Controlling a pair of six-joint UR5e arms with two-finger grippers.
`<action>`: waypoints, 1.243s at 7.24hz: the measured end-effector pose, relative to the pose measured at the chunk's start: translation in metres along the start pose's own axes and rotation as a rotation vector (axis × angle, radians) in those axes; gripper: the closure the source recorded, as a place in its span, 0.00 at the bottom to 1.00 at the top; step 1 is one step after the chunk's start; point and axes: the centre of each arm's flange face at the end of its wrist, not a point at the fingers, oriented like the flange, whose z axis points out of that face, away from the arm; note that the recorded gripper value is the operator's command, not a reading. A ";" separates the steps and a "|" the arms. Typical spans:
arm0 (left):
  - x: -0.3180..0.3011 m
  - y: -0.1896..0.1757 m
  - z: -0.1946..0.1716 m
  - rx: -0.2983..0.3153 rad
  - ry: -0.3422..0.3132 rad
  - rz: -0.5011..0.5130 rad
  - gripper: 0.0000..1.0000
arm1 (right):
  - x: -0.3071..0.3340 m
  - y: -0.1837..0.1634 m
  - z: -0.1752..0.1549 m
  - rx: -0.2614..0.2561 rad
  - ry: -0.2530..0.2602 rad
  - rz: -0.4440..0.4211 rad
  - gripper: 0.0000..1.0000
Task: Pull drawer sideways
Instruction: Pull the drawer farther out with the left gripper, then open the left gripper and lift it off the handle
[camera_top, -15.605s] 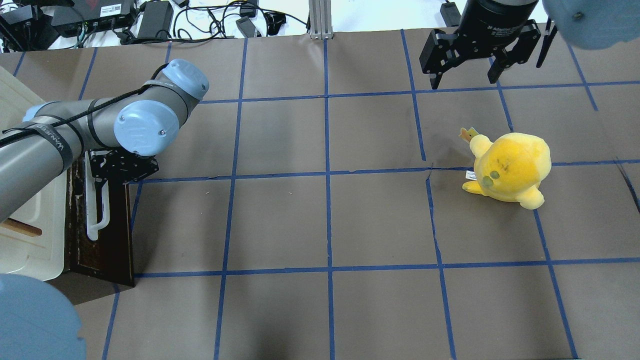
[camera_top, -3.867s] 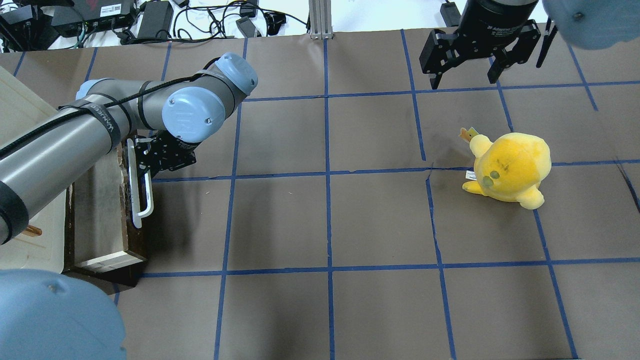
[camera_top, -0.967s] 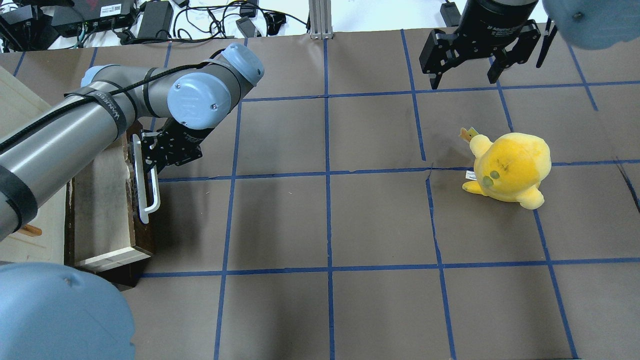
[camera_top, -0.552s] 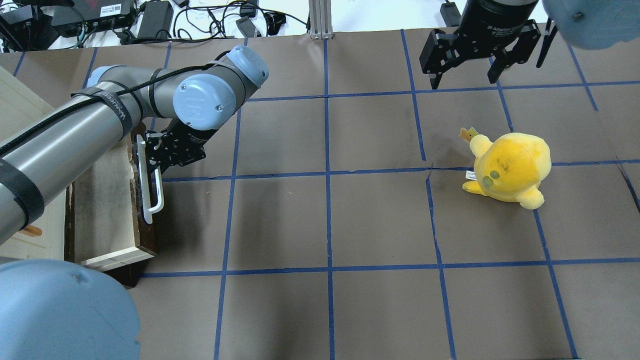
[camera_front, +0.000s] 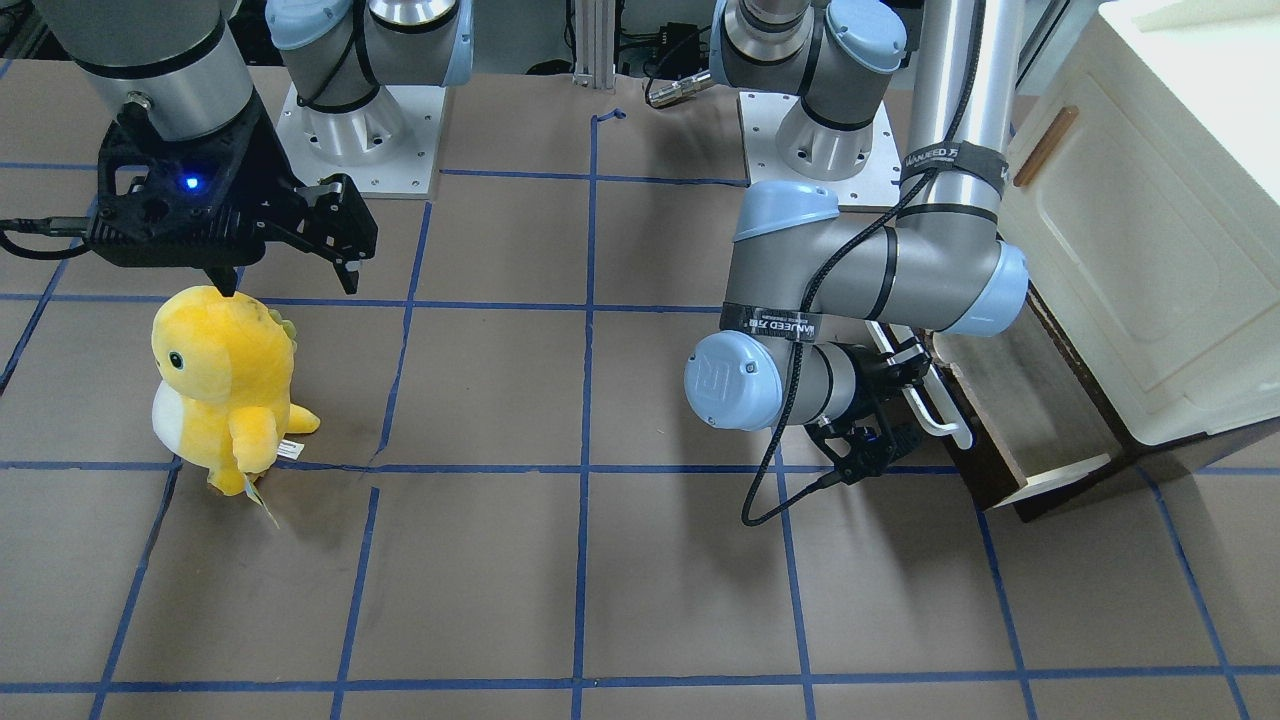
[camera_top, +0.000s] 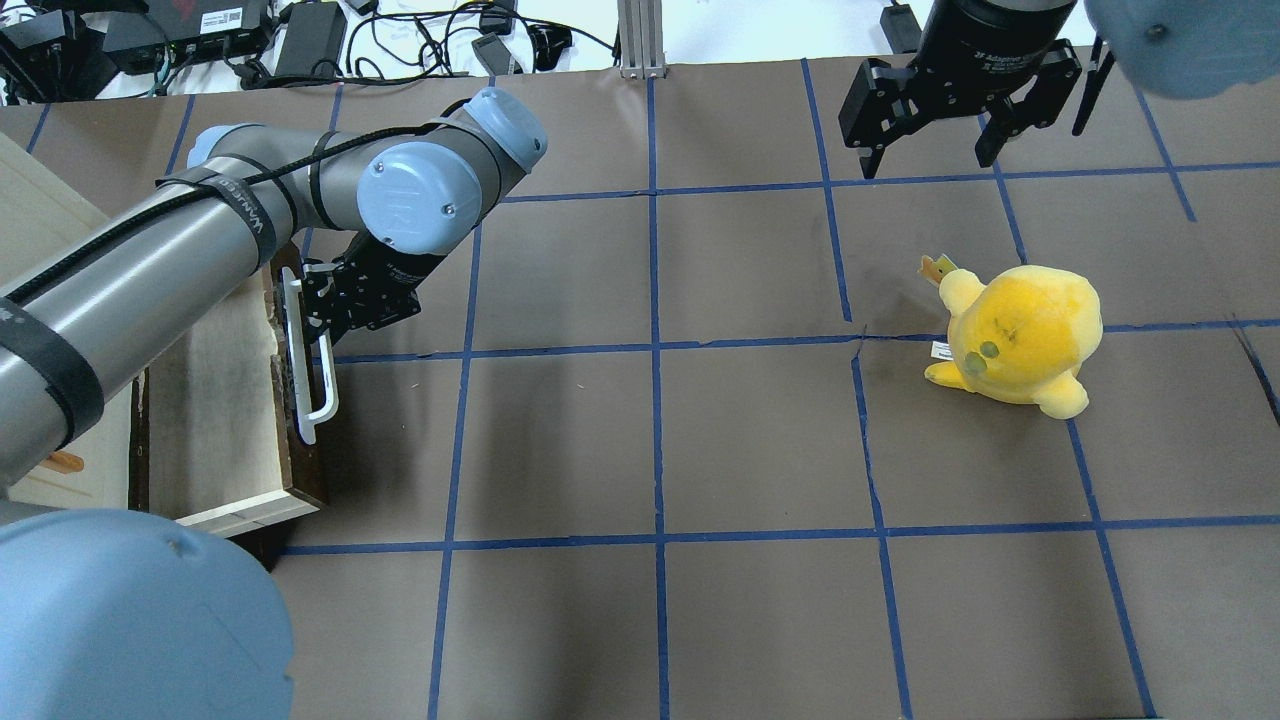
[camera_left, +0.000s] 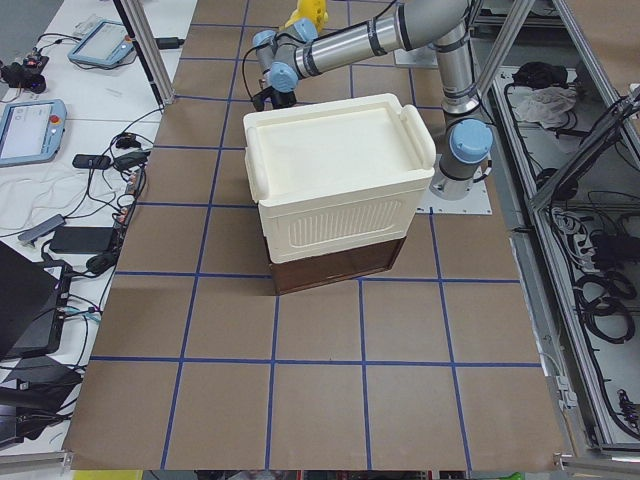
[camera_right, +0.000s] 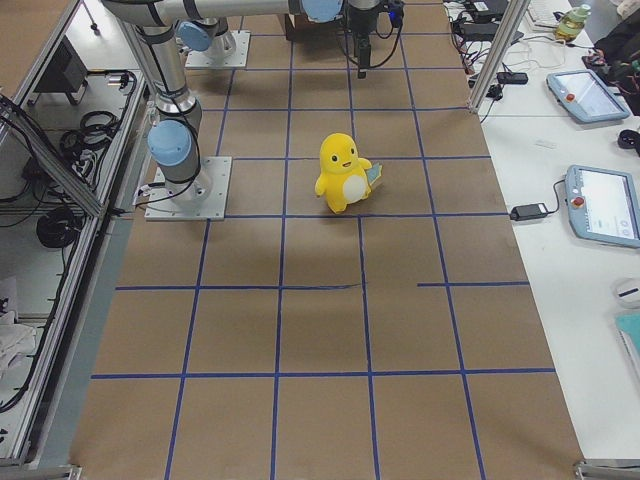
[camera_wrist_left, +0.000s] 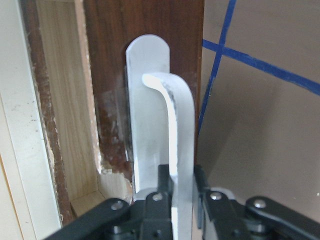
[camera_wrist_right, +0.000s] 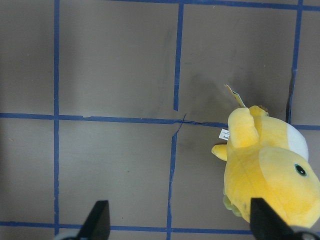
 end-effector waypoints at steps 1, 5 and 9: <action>0.003 0.000 -0.003 0.000 0.003 -0.004 1.00 | 0.000 0.000 0.000 0.000 0.000 0.000 0.00; 0.007 0.001 -0.010 -0.003 0.010 -0.002 0.49 | 0.000 0.000 0.000 0.000 0.000 0.000 0.00; -0.015 0.007 -0.027 0.032 0.037 0.019 0.00 | 0.000 0.000 0.000 0.000 0.000 0.000 0.00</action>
